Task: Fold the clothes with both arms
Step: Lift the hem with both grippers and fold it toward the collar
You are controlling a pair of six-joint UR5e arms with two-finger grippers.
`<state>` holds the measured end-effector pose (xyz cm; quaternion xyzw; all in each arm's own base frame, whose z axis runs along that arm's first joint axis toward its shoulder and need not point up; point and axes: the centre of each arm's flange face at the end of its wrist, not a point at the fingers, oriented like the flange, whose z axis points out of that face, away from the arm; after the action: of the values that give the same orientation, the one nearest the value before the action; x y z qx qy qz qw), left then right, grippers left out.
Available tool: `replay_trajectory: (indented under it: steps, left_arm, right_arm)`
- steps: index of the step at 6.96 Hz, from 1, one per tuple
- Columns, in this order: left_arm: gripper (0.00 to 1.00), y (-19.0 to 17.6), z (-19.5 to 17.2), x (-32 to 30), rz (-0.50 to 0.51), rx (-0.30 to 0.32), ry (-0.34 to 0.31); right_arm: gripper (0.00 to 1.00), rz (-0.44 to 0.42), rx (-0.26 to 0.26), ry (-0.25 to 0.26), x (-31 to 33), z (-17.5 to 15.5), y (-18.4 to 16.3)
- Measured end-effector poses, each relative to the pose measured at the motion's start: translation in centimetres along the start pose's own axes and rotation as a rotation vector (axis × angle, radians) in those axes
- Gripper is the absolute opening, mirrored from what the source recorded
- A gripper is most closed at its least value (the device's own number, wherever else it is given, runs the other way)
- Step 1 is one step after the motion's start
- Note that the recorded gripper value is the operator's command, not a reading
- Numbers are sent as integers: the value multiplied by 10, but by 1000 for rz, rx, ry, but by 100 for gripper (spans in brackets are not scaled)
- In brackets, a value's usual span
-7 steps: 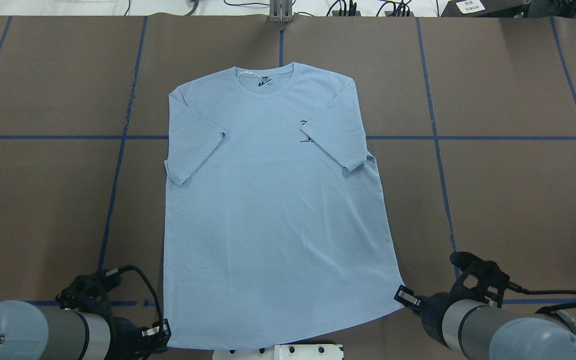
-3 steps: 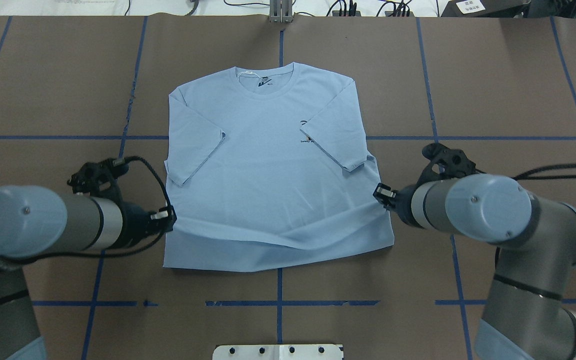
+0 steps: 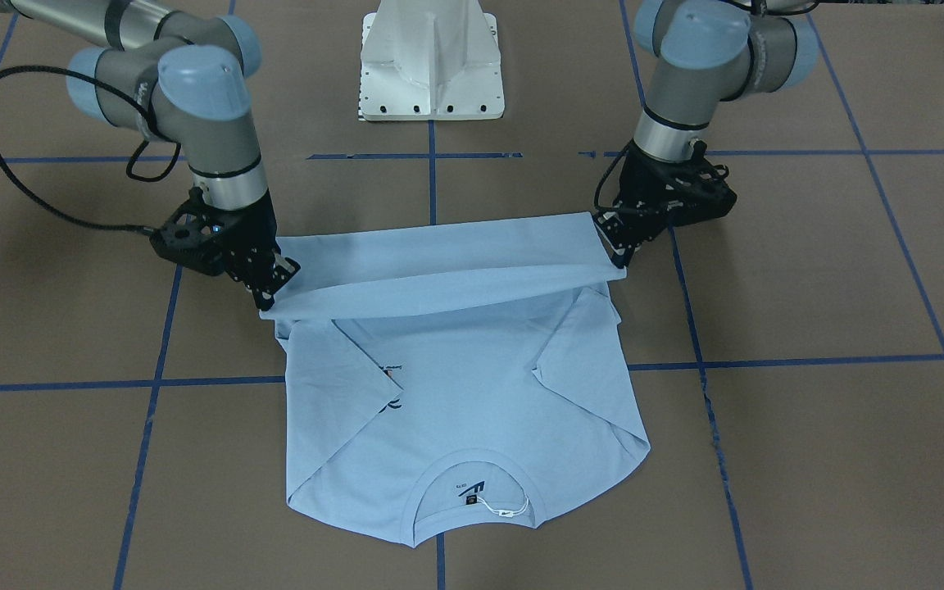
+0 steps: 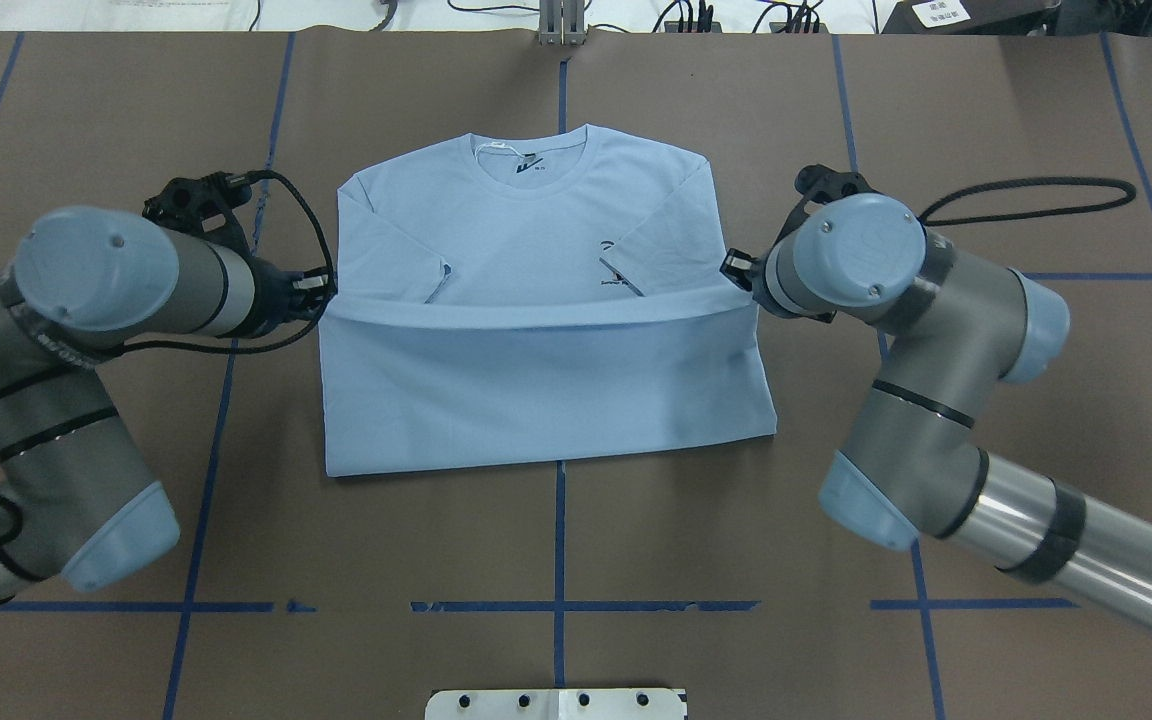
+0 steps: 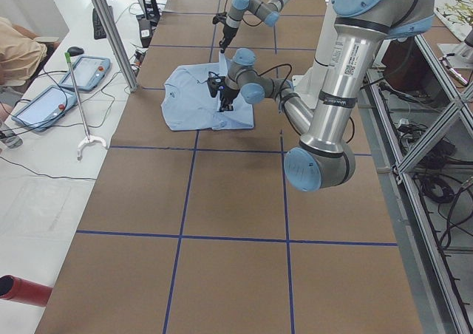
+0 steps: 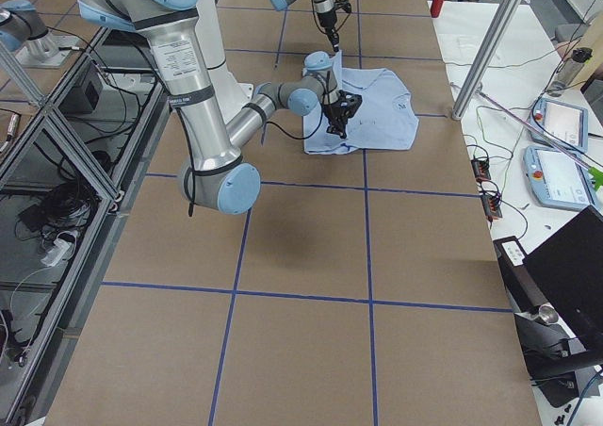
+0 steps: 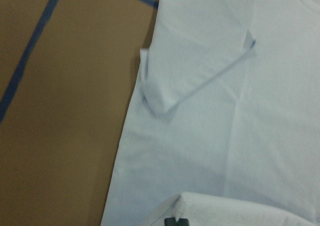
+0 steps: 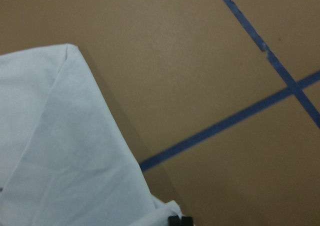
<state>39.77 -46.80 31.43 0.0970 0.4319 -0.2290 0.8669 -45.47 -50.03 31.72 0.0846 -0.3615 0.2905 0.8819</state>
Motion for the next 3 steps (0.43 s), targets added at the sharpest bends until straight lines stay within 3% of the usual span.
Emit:
replay_trajectory:
  steps: [3]
  left_arm:
    - [0,-62,55,8,-20,123,22]
  right_arm:
    - [0,5,56,59,-67,41,-62]
